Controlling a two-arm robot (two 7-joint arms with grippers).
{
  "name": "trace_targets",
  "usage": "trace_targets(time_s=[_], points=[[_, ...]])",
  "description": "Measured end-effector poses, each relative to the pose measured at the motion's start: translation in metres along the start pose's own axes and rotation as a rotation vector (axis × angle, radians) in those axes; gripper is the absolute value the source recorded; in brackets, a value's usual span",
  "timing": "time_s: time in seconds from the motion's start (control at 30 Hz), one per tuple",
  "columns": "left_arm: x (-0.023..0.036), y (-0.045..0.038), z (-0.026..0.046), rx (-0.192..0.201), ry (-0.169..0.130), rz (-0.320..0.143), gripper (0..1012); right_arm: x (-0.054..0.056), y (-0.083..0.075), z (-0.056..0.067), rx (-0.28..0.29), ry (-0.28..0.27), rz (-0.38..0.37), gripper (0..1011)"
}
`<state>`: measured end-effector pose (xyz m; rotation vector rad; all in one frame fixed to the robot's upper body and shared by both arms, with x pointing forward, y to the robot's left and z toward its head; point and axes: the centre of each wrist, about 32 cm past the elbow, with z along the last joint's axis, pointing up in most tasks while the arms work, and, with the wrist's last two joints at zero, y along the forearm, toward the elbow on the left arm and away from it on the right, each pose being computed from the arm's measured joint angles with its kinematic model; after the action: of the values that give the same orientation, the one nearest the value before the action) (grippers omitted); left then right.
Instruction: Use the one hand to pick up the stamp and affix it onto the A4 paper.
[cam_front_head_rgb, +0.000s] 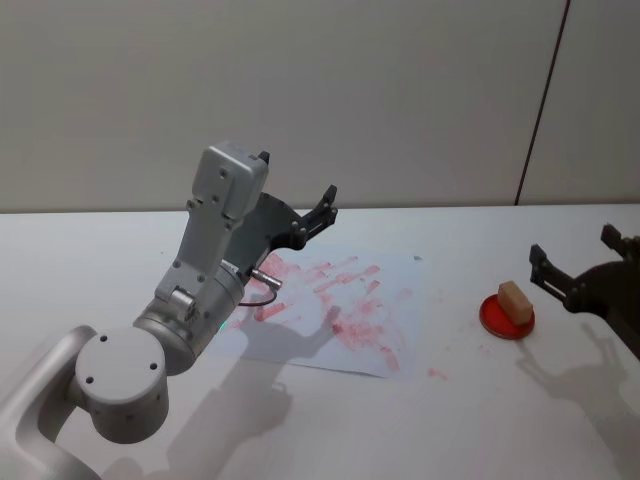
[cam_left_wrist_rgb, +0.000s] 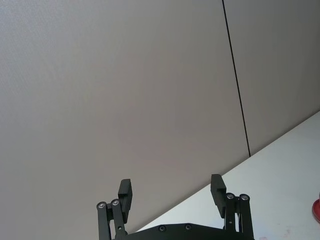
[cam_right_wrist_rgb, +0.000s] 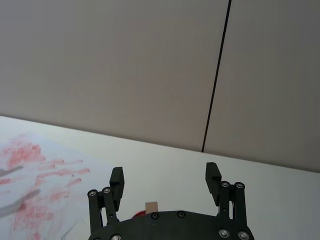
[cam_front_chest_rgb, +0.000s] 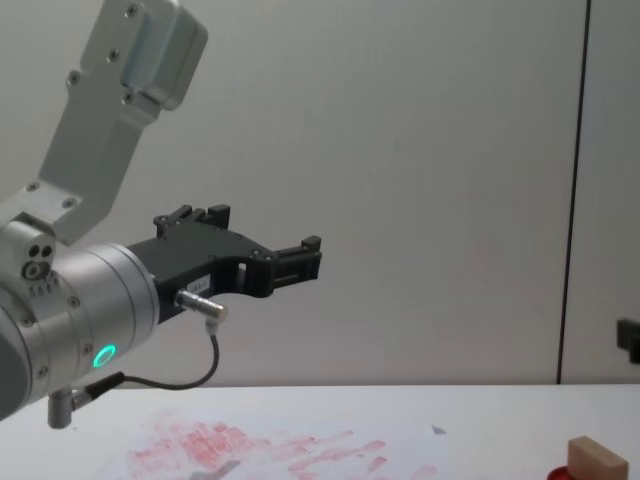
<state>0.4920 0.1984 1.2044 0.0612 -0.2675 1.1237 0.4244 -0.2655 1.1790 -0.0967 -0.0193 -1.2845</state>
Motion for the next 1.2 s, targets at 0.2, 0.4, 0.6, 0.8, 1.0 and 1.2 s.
trace_targets(time_s=[0.2, 0.4, 0.6, 0.8, 1.0, 1.2], points=[[0.0, 0.0, 0.0, 0.0, 0.0, 0.0, 1002, 0.0, 0.001, -0.008, -0.065, -0.023, -0.012, 1001], [0.0, 0.0, 0.0, 0.0, 0.0, 0.0, 1001, -0.002, 0.008, -0.015, -0.117, -0.043, -0.012, 1001], [0.0, 0.0, 0.0, 0.0, 0.0, 0.0, 1001, -0.004, 0.019, -0.022, -0.164, -0.056, -0.006, 1001], [0.0, 0.0, 0.0, 0.0, 0.0, 0.0, 1001, -0.007, 0.032, -0.029, -0.203, -0.066, -0.002, 1001], [0.0, 0.0, 0.0, 0.0, 0.0, 0.0, 1001, -0.01, 0.044, -0.036, -0.233, -0.069, 0.005, 1001], [0.0, 0.0, 0.0, 0.0, 0.0, 0.0, 1001, -0.013, 0.055, -0.043, -0.257, -0.067, 0.015, 1001]])
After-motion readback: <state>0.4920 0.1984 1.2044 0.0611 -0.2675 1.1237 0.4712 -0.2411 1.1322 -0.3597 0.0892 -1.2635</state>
